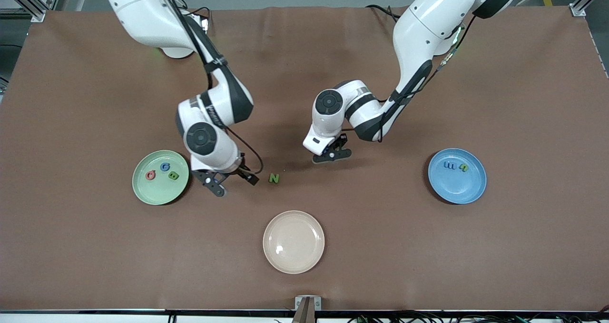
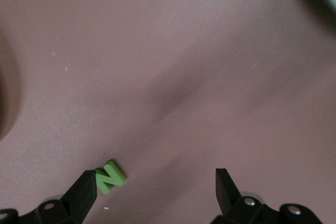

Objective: Sort upper and lower case letters into plates
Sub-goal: 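Grasp the blue x with the left gripper while the right gripper places B, then carry the x to the blue plate while the right gripper grasps green N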

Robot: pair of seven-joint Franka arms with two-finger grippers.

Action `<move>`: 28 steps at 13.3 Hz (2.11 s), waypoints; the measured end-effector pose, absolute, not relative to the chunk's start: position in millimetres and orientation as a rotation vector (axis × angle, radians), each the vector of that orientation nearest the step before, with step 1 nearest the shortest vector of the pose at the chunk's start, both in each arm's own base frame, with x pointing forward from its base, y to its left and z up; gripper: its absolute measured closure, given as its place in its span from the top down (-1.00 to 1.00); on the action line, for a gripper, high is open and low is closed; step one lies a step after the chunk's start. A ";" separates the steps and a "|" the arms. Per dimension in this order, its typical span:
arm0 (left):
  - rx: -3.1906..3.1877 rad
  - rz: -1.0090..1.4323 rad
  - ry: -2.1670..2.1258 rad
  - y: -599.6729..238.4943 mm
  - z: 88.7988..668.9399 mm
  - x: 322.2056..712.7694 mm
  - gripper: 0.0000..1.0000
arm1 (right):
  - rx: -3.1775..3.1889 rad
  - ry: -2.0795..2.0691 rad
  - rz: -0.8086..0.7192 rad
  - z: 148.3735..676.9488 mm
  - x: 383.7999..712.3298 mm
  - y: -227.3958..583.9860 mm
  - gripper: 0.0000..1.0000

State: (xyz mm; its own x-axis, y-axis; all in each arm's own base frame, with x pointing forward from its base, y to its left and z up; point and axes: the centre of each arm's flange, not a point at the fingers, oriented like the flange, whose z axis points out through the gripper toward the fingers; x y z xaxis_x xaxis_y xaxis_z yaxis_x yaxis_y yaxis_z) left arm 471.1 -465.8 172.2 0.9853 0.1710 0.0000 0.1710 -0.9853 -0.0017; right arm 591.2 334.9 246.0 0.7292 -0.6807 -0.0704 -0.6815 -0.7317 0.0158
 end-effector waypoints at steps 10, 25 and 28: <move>-3.132 0.008 -0.277 -468.7 174.2 470.2 -0.32 | -3.006 0.739 0.007 185.1 564.5 389.7 1.00; -3.010 -0.052 -0.194 -360.5 279.5 553.3 -0.32 | -3.103 0.282 -0.109 184.4 563.5 402.7 0.90; -3.015 -0.001 -0.096 -288.5 301.5 570.6 -0.32 | -3.097 0.322 -0.111 178.4 567.4 405.7 0.81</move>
State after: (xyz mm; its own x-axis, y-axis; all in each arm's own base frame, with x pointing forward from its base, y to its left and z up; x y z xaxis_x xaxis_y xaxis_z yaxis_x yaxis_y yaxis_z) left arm 570.6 -288.5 301.5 0.9980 0.0631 0.0049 0.0632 -0.9901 -0.1250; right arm 567.4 405.7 178.4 0.9760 -0.2066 0.0683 -0.2048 -0.9783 -0.0328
